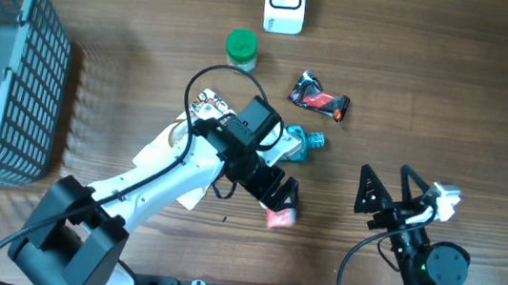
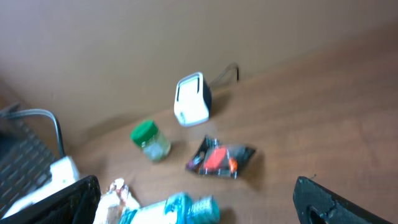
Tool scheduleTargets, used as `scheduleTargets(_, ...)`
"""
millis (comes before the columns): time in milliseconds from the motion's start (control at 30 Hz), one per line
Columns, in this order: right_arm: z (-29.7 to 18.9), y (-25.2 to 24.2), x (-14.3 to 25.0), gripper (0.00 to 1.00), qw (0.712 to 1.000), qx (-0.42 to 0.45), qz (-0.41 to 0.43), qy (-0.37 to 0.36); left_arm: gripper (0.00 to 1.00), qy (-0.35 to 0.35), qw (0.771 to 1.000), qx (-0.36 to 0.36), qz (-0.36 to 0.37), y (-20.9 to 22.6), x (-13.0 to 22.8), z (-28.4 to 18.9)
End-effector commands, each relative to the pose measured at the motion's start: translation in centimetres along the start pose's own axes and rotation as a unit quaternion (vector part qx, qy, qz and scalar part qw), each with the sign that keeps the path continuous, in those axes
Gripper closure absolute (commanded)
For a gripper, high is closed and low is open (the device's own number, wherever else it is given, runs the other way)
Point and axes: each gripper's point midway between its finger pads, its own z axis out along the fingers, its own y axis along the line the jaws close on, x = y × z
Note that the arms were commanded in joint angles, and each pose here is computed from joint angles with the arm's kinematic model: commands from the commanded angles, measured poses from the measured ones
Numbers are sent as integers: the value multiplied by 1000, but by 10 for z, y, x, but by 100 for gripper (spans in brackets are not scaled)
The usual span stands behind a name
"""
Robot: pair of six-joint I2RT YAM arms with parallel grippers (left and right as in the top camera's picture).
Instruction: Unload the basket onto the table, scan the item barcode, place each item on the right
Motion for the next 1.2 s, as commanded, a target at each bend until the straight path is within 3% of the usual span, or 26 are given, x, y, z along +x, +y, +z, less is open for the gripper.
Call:
scheduleTargets(0, -7, 20, -14, 0, 1000, -28, -2, 7, 0, -36, 999, -10, 3, 7, -20, -11)
scheduleTargets(100, -12, 24, -18, 0, 1000, -22, 1, 16, 0, -76, 996, -38, 2, 16, -45, -34)
scheduleTargets(200, -20, 23, -31, 0, 1000, 7, 4, 13, 0, -120, 986, -114, -12, 38, -73, -79)
scheduleTargets(433, -51, 27, -25, 0, 989, 71, 48, 122, 0, -296, 937, -181, -47, 56, -131, -248)
scheduleTargets(667, -39, 56, -18, 0, 954, 52, 103, 277, 0, -342, 918, -197, -46, 50, -122, -291)
scheduleTargets(767, -20, 90, -16, 0, 925, -31, 149, 349, 0, -360, 896, -255, -61, 61, -115, -312)
scheduleTargets(867, -13, 122, -8, 0, 876, -130, 205, 416, 0, -359, 869, -329, -92, 84, -102, -330)
scheduleTargets(967, -9, 108, 22, 0, 843, -107, 231, 475, 0, -360, 848, -369, -125, 106, -86, -349)
scheduleTargets(1100, -20, 100, 60, 0, 812, -67, 194, 546, 0, -372, 818, -390, -198, 143, -59, -376)
scheduleTargets(1133, -23, 106, 67, 7, 808, -76, 175, 558, 0, -369, 816, -388, -217, 152, -50, -380)
scheduleTargets(1167, -27, 116, 74, 22, 801, -94, 155, 571, 0, -368, 816, -380, -235, 157, -43, -381)
